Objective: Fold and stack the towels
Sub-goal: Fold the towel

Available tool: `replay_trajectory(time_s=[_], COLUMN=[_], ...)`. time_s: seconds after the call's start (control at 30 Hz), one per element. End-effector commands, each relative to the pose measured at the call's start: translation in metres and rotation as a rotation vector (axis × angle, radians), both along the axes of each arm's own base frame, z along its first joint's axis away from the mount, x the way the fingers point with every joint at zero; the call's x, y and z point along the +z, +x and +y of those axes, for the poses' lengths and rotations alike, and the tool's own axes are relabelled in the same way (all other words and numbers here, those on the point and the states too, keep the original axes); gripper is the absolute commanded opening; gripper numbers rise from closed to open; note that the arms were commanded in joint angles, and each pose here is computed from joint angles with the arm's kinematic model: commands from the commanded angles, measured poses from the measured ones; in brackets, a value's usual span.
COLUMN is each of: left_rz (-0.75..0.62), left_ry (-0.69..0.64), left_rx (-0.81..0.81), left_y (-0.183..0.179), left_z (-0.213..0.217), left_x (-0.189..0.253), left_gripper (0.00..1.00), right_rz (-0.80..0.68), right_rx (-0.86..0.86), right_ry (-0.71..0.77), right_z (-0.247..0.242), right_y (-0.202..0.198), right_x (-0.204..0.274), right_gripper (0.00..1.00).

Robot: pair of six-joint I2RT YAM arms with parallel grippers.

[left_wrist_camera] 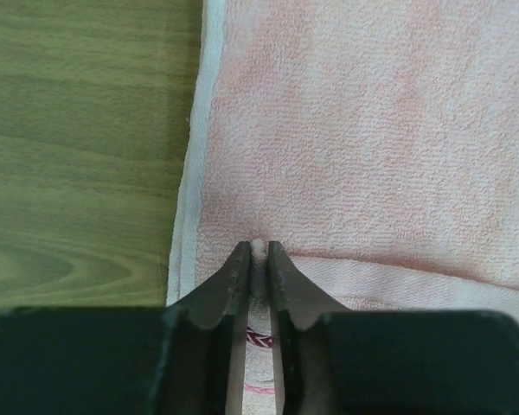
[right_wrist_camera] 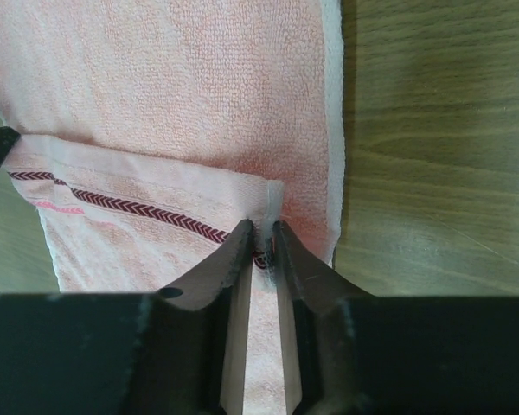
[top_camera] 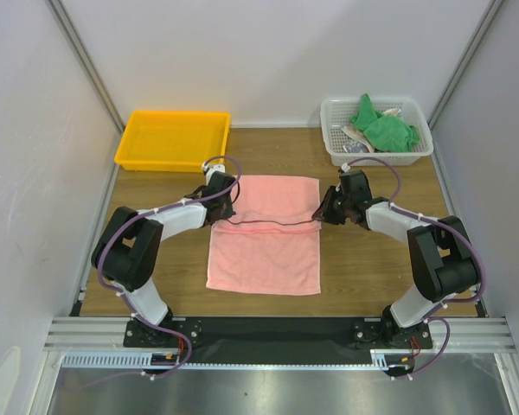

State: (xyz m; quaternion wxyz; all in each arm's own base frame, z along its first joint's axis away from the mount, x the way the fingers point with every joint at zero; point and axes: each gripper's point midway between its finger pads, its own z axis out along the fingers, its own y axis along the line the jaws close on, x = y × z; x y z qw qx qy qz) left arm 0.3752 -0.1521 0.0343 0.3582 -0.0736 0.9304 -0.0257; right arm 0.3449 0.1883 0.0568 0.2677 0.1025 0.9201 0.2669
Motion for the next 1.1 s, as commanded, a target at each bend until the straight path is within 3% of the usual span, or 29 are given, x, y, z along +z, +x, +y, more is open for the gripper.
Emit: replay_trajectory(time_s=[0.0,0.07,0.3,1.07], left_rz=[-0.054,-0.071,-0.113,-0.181], left_ry=[0.001,-0.006,-0.013,-0.090], left_rx=[0.025,0.024,0.017,-0.044], left_y=[0.003,0.002,-0.012,-0.098], left_z=[0.007,0.007,0.016,0.019], left_x=[0.014,0.021,0.040,0.077], left_gripper=[0.13,0.00,0.00,0.00], right_rz=[-0.051,-0.052,-0.085,-0.225], right_rx=[0.014,0.015,0.048,0.116], right_ry=[0.025,0.027,0.025,0.076], right_z=[0.008,0.009,0.012,-0.004], right_y=[0.010,0.010,0.004,-0.073], right_x=[0.016,0.017,0.026,0.069], right_gripper=[0.18,0.14,0.00,0.00])
